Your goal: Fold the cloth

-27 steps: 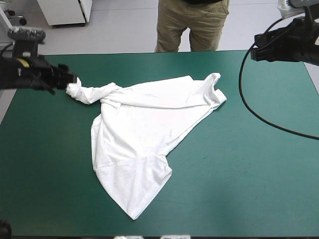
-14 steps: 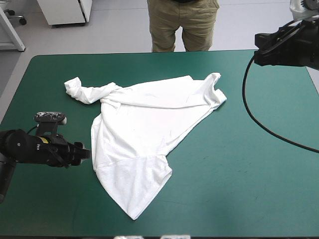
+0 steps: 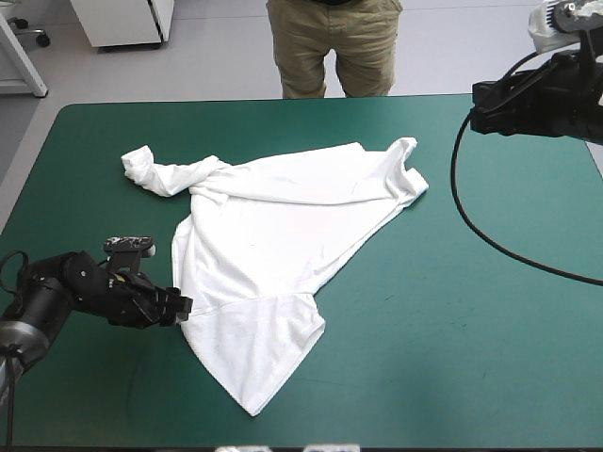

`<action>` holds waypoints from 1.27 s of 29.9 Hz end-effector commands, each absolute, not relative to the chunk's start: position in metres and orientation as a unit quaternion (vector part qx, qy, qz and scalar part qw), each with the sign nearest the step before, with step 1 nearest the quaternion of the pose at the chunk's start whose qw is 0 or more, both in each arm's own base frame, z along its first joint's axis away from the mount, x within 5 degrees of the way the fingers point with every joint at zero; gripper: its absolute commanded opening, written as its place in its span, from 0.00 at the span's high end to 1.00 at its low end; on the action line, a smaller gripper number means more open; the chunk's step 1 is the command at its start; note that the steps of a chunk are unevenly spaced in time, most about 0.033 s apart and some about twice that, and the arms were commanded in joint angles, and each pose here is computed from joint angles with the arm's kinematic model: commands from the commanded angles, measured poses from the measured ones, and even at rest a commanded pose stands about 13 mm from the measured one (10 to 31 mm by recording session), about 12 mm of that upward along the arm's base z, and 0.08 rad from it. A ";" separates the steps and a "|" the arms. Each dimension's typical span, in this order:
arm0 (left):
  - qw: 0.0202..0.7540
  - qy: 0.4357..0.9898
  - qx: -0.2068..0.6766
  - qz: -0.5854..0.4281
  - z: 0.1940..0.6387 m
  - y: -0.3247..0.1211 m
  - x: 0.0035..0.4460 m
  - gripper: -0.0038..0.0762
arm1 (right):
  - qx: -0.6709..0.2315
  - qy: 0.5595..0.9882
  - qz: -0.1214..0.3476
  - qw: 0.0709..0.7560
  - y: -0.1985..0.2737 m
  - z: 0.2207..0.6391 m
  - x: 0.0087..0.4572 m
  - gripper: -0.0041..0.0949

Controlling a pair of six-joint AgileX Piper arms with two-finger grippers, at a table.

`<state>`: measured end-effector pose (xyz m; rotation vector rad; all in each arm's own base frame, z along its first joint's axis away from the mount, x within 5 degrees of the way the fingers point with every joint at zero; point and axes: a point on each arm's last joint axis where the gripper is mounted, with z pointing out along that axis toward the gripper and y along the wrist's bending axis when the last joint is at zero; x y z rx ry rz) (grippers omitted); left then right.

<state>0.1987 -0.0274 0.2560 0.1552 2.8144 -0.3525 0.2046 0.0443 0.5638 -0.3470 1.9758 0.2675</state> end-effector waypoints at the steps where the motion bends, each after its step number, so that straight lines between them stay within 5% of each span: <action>1: 0.168 0.974 0.058 -0.140 0.256 -0.032 0.213 0.34 | -0.140 0.824 0.105 0.539 0.041 0.565 0.200 0.44; 16: 0.086 0.982 0.117 -0.124 0.204 -0.056 0.238 0.38 | -0.134 0.846 0.091 0.507 0.040 0.542 0.216 0.44; 19: 0.088 0.983 0.116 -0.108 0.204 -0.057 0.239 0.52 | -0.138 0.856 0.092 0.490 0.040 0.538 0.217 0.44; 23: 0.098 0.983 0.115 -0.107 0.204 -0.057 0.240 0.97 | -0.138 0.865 0.086 0.475 0.040 0.529 0.223 0.47; 38: 0.109 0.982 0.119 -0.099 0.205 -0.056 0.242 0.96 | -0.119 0.937 0.066 0.323 0.046 0.386 0.345 0.48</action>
